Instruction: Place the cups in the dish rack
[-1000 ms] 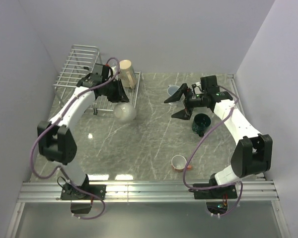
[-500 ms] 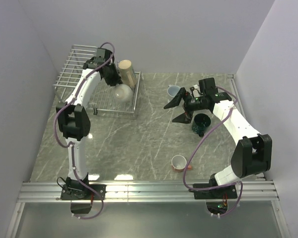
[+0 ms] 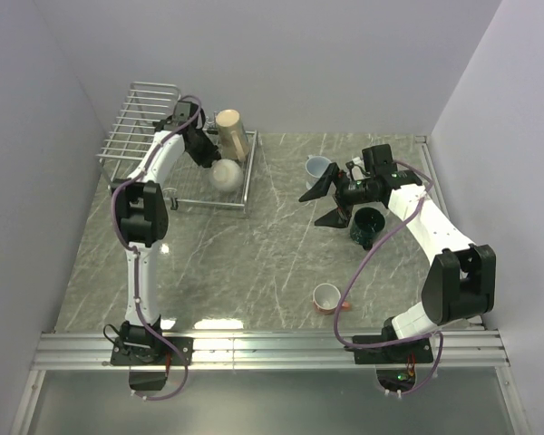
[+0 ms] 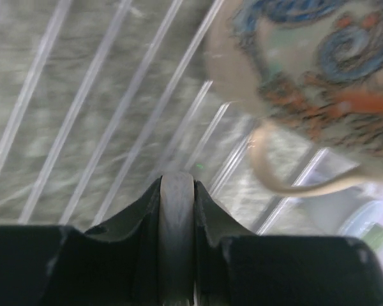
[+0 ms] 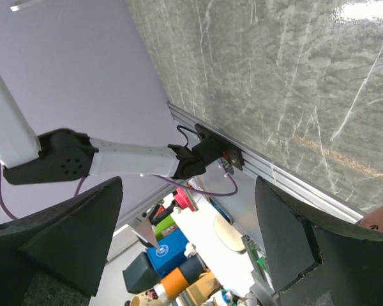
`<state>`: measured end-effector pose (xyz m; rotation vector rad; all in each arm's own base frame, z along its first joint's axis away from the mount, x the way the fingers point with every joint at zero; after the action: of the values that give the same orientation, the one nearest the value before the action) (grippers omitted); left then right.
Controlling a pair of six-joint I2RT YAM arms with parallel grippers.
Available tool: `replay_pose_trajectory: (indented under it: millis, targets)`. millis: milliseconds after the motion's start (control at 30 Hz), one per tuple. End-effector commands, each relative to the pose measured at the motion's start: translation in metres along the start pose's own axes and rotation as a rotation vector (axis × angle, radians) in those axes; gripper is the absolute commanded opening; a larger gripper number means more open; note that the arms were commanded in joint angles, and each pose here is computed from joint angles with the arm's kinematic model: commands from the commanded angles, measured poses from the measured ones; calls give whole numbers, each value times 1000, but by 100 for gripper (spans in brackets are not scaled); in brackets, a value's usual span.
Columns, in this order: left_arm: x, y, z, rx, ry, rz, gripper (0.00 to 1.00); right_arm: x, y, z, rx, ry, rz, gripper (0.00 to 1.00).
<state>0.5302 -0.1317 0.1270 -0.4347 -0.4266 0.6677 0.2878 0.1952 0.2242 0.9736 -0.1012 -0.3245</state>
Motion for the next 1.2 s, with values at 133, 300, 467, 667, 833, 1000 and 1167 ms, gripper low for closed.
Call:
replay_pose_trajectory:
  millis: [133,300,467,667,833,1000,1167]
  targets:
    - [14,-22,-15,-67,-23,217,0,0,0,2,14,-2,26,91]
    - [13,-15,-31,-42,-2,323,16,-1,-2,2,14,2,18,90]
    - [12,-20,-27,-55,10,357,99,-2,-1,3,14,3,25,91]
    - [12,-28,-8,-81,4,351,99,-4,-3,1,22,8,20,91]
    - [21,-38,22,-107,-49,334,99,-5,-2,1,23,9,25,91]
    - [27,-49,49,-136,-87,322,99,-8,1,2,29,12,38,91]
    - [25,-50,78,-163,-126,315,100,-8,5,6,20,-7,68,90]
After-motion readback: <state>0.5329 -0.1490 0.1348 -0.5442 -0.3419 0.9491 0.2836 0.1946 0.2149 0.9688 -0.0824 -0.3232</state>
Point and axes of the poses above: each gripper's point midway between its finger pads, its own z axis back along the fingers, its own y axis along the line the jaws close on, x = y × z, the point moved 2 cm from there along z, back along the fingers, and after that the axes turned 5 degrees about z, right-handed, at the moved point
